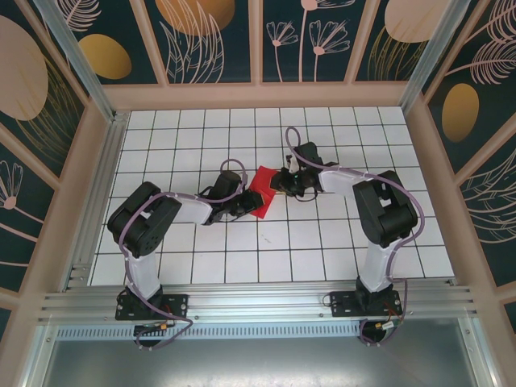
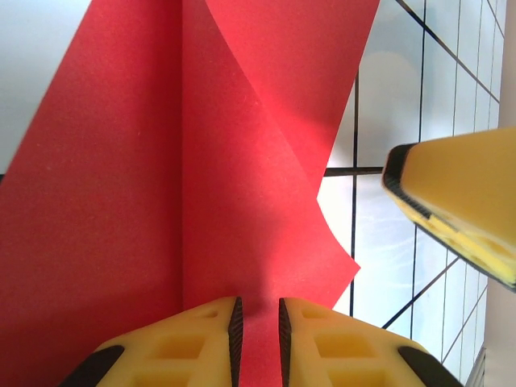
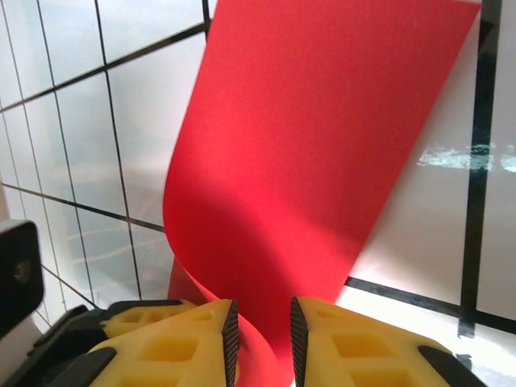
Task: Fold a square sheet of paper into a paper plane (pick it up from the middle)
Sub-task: Fold the triangle a second time at the center of the table.
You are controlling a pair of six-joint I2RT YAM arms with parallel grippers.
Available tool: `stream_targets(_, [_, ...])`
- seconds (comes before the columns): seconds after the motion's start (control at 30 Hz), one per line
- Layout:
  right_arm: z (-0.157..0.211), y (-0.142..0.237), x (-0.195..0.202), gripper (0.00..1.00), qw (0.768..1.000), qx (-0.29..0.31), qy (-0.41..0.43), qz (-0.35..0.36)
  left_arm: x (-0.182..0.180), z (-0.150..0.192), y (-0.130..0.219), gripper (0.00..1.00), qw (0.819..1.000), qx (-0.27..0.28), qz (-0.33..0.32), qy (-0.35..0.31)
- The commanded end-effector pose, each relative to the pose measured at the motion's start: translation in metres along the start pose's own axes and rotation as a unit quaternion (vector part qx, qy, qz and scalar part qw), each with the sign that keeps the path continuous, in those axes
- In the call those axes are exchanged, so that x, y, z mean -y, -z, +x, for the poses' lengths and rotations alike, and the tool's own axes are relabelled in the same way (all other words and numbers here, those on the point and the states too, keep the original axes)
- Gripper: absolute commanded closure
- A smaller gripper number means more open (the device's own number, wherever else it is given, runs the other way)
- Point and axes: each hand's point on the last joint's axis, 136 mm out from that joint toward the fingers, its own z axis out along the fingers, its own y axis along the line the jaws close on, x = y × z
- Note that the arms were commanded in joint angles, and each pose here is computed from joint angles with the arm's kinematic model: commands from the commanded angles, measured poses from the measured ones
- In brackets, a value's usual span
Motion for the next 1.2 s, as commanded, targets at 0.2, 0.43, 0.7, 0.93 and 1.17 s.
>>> stream_targets(0.2, [0.023, -0.003, -0.004, 0.68, 0.998, -0.043, 0.034, -0.009, 0.002, -0.004, 0.0, 0.78, 1.0, 0.003, -0.005, -0.003])
stream_targets(0.43, [0.035, -0.008, -0.008, 0.67, 0.997, -0.064, 0.042, -0.023, 0.002, -0.004, 0.0, 0.77, 1.0, 0.003, -0.005, -0.004])
stream_targets(0.7, [0.034, -0.008, 0.005, 0.65, 0.998, -0.058, 0.036, 0.012, 0.003, -0.005, 0.001, 0.78, 1.0, 0.004, -0.005, -0.005])
stream_targets(0.93, [0.039, -0.012, 0.002, 0.65, 0.997, -0.067, 0.037, 0.004, 0.004, -0.005, 0.001, 0.78, 1.0, 0.005, -0.004, -0.005])
stream_targets(1.17, [0.041, -0.015, 0.0, 0.76, 0.996, -0.076, 0.041, -0.006, 0.005, -0.005, 0.002, 0.78, 1.0, 0.006, -0.003, -0.006])
